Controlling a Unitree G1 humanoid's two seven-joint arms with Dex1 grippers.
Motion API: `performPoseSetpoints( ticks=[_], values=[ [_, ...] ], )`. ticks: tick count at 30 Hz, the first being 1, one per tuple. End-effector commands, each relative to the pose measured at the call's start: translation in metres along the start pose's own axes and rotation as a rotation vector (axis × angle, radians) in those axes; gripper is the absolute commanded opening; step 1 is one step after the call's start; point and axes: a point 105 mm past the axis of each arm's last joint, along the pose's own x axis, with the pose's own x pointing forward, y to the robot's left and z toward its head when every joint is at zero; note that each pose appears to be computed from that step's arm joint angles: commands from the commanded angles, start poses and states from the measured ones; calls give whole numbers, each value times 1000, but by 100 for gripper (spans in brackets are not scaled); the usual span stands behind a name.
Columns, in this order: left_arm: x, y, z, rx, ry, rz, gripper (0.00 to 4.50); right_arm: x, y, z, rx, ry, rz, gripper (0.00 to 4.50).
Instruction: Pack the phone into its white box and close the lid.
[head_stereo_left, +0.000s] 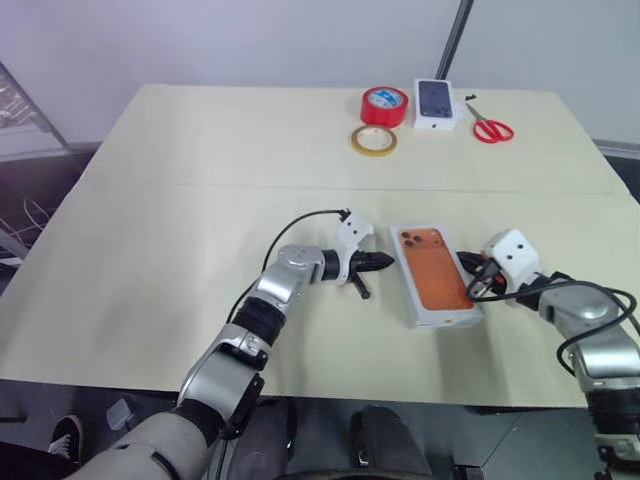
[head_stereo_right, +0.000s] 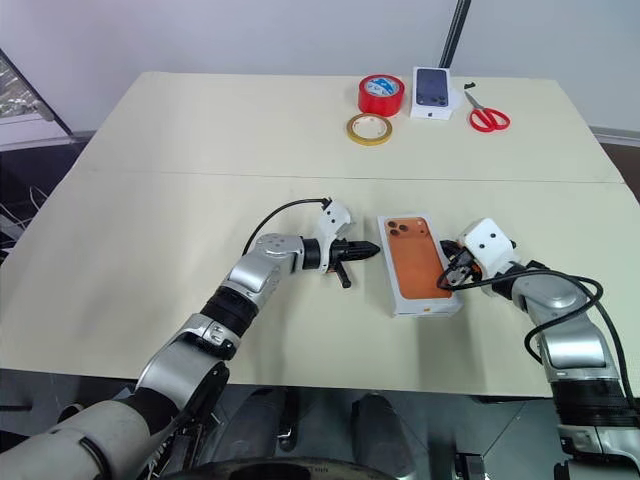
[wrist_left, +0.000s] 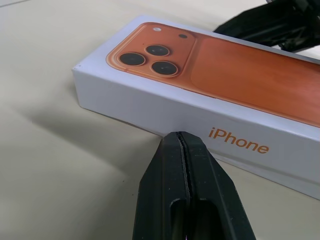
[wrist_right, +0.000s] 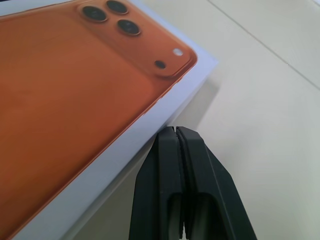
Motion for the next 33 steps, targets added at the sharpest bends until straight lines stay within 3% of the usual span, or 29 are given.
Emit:
performPoseSetpoints(
  ticks=[1, 8, 14, 25, 33],
  values=[
    [10, -16, 22, 71, -50, -63, 0, -7, 8, 16, -33, -52, 46, 6],
    [3, -26, 28, 111, -61, -111, 0, -16, 13, 23, 0, -77, 69, 6],
    [-3, -25, 6, 113, 12, -100, 0, -17, 19, 15, -27, -38, 93, 6],
    [-8, -17, -4, 101, 36, -54, 0, -14, 24, 3, -96, 23, 119, 6],
    [-22, -1, 18, 77, -27, -31, 0, -24, -1, 6, -130, 40, 53, 6]
  ],
)
